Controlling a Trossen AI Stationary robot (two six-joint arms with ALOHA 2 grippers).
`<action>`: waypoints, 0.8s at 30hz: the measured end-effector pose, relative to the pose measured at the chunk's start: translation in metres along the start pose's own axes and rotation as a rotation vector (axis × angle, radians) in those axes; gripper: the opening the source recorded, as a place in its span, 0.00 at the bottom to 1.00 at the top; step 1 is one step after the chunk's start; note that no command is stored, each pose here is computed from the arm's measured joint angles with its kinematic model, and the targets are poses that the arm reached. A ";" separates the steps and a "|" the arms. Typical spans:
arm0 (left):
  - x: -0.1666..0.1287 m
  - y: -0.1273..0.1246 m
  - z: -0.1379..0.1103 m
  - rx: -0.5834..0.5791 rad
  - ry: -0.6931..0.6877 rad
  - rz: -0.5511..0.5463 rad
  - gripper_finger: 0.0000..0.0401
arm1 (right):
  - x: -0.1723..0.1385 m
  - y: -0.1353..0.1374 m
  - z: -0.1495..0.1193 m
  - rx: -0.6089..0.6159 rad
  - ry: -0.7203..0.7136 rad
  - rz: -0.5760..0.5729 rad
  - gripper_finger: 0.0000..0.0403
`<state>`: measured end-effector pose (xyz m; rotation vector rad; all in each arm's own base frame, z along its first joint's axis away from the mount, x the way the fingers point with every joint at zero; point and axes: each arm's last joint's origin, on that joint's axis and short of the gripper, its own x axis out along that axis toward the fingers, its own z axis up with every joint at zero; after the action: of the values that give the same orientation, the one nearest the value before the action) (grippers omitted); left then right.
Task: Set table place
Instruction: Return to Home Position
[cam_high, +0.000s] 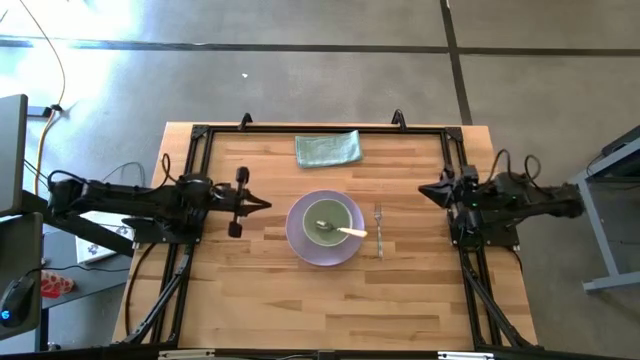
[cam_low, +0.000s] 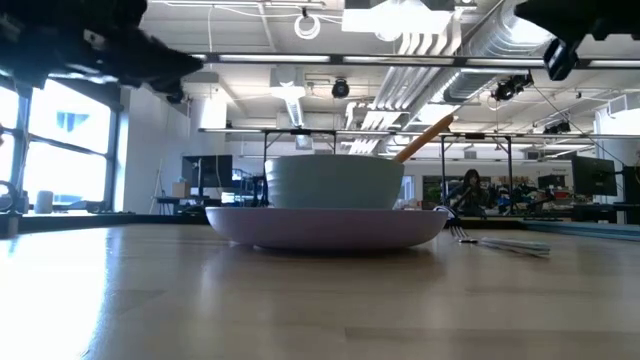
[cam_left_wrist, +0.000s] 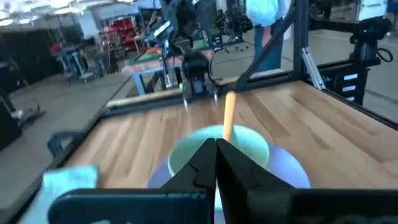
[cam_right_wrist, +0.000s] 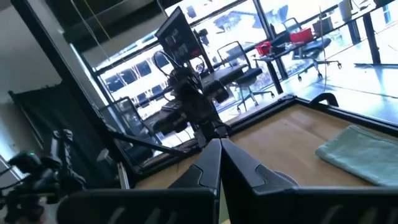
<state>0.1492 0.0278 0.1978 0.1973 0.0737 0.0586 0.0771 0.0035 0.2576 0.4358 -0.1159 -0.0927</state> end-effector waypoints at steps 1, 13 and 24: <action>-0.004 0.000 -0.007 -0.021 0.003 0.010 0.00 | -0.005 -0.002 -0.001 0.001 -0.002 0.001 0.00; -0.033 0.002 -0.036 -0.096 -0.013 0.089 0.00 | -0.009 -0.016 -0.029 -0.007 0.120 -0.081 0.00; -0.035 0.000 -0.042 -0.113 0.044 0.067 0.00 | 0.008 -0.033 -0.078 0.043 0.100 -0.065 0.00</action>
<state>0.1112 0.0333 0.1589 0.0853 0.1077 0.1341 0.0937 0.0054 0.1738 0.4864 -0.0053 -0.1327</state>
